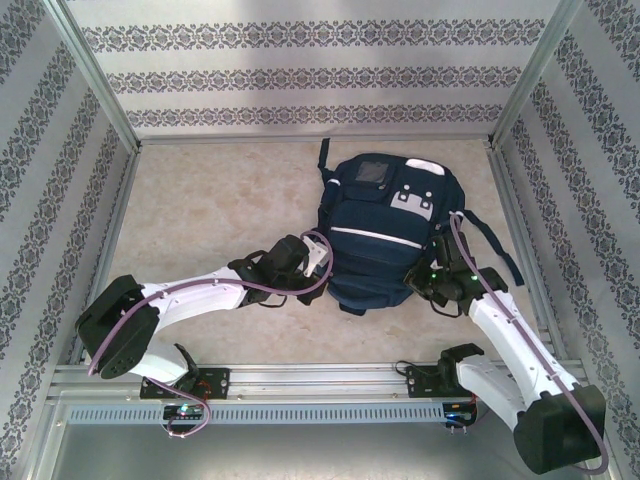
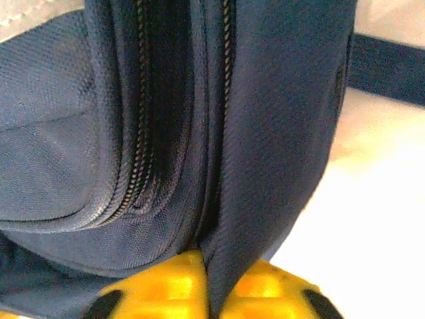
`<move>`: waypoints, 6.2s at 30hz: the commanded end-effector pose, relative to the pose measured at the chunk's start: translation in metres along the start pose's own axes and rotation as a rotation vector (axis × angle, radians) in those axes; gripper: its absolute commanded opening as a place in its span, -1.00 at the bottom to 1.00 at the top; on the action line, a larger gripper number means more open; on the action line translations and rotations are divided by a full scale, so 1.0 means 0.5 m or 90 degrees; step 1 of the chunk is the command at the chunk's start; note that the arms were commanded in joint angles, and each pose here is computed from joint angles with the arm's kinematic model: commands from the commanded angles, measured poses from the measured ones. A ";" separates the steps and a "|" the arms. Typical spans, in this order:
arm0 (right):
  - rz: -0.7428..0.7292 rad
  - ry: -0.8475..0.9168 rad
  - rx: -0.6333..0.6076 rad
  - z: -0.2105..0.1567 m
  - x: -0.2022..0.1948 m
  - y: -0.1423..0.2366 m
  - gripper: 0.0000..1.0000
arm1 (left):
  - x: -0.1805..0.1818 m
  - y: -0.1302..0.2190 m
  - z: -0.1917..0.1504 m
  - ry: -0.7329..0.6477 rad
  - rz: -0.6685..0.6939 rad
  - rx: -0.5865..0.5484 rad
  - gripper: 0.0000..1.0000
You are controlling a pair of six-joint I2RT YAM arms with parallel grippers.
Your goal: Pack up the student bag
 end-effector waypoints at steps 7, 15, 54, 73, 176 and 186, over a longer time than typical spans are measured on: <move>0.130 -0.104 -0.011 -0.015 0.065 0.083 0.05 | -0.011 -0.015 0.012 -0.006 -0.006 0.016 -1.00; 0.160 -0.252 0.059 -0.101 0.140 0.038 0.02 | -0.011 -0.013 0.009 -0.012 -0.010 0.014 -1.00; -0.032 -0.142 -0.084 -0.092 0.112 -0.077 -1.00 | 0.028 -0.033 0.035 0.008 0.117 0.025 -1.00; -0.022 -0.088 -0.093 -0.080 0.091 -0.066 -1.00 | 0.114 -0.031 0.070 0.097 0.164 0.079 -1.00; 0.253 0.306 -0.093 -0.218 0.333 0.101 0.96 | 0.264 0.403 0.153 0.220 0.363 -0.321 0.99; 0.188 0.618 -0.616 -0.016 0.282 0.206 0.96 | 0.351 0.340 0.056 0.032 0.554 -0.329 0.99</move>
Point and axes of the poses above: each hand's point on the last joint's axis, 136 mm out from that joint toward the fingers, its own y axis back along the fingers, its own x axis along the line the jaws close on, z = x × y, the point moved 9 cm from there along y, back along the fingers, and after that the axes turned 3 degrees about -y, right-handed, at the moved point
